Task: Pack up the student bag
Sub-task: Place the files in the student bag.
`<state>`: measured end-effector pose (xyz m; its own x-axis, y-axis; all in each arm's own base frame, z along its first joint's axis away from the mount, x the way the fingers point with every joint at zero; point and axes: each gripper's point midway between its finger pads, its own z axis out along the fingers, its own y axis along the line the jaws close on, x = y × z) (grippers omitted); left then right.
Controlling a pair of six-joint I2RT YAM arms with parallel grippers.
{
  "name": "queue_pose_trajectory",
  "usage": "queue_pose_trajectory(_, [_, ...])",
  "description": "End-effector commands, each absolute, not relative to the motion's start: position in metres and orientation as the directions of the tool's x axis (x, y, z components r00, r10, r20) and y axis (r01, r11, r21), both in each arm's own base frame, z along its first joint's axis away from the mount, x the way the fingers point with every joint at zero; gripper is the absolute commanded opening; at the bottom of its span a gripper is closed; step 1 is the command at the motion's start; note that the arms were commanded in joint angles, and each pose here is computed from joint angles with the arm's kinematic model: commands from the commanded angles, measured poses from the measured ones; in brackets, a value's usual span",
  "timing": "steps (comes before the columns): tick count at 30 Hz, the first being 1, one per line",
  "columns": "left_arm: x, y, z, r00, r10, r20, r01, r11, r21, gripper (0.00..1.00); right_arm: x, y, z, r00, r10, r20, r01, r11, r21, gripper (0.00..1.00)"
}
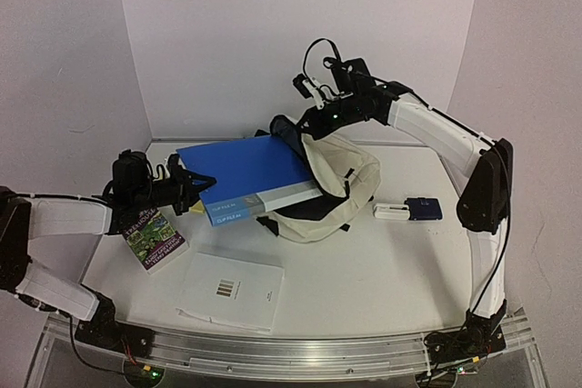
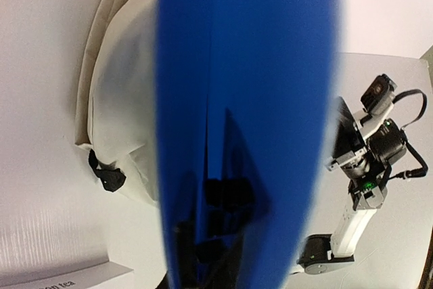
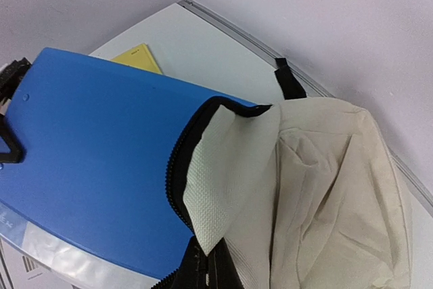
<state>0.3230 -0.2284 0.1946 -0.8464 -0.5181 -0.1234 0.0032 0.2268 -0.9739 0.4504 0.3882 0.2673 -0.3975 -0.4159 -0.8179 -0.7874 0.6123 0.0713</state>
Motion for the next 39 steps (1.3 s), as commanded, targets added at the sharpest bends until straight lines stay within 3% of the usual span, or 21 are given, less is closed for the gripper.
queue_pose_trajectory(1, [0.351,-0.233,0.227,-0.779,-0.604,-0.167,0.102,0.140,-0.985,0.00,0.438,0.405,0.329,-0.329,-0.306,-0.893,-0.826,0.551,0.116,0.00])
queue_pose_trajectory(12, [0.359,-0.250,0.208,-0.758,-0.623,-0.191,0.054,0.232,-0.971,0.00,0.447,0.419,0.342,-0.350,-0.232,-0.907,-0.811,0.560,0.170,0.00])
queue_pose_trajectory(17, [0.344,-0.274,0.203,-0.823,-0.542,-0.172,0.054,0.228,-0.972,0.00,0.459,0.416,0.337,-0.370,-0.207,-0.905,-0.769,0.615,0.174,0.00])
queue_pose_trajectory(24, [0.311,-0.249,0.195,-0.816,-0.545,-0.192,0.009,0.320,-0.947,0.00,0.471,0.408,0.332,-0.367,-0.210,-0.906,-0.728,0.672,0.139,0.00])
queue_pose_trajectory(30, [0.328,-0.245,0.196,-0.766,-0.616,-0.185,0.009,0.279,-0.960,0.00,0.446,0.426,0.335,-0.416,-0.186,-0.890,-0.789,0.560,0.251,0.00])
queue_pose_trajectory(39, [0.384,-0.287,0.204,-0.759,-0.631,-0.161,0.083,0.151,-0.985,0.00,0.414,0.449,0.354,-0.385,-0.183,-0.905,-0.842,0.470,0.263,0.00])
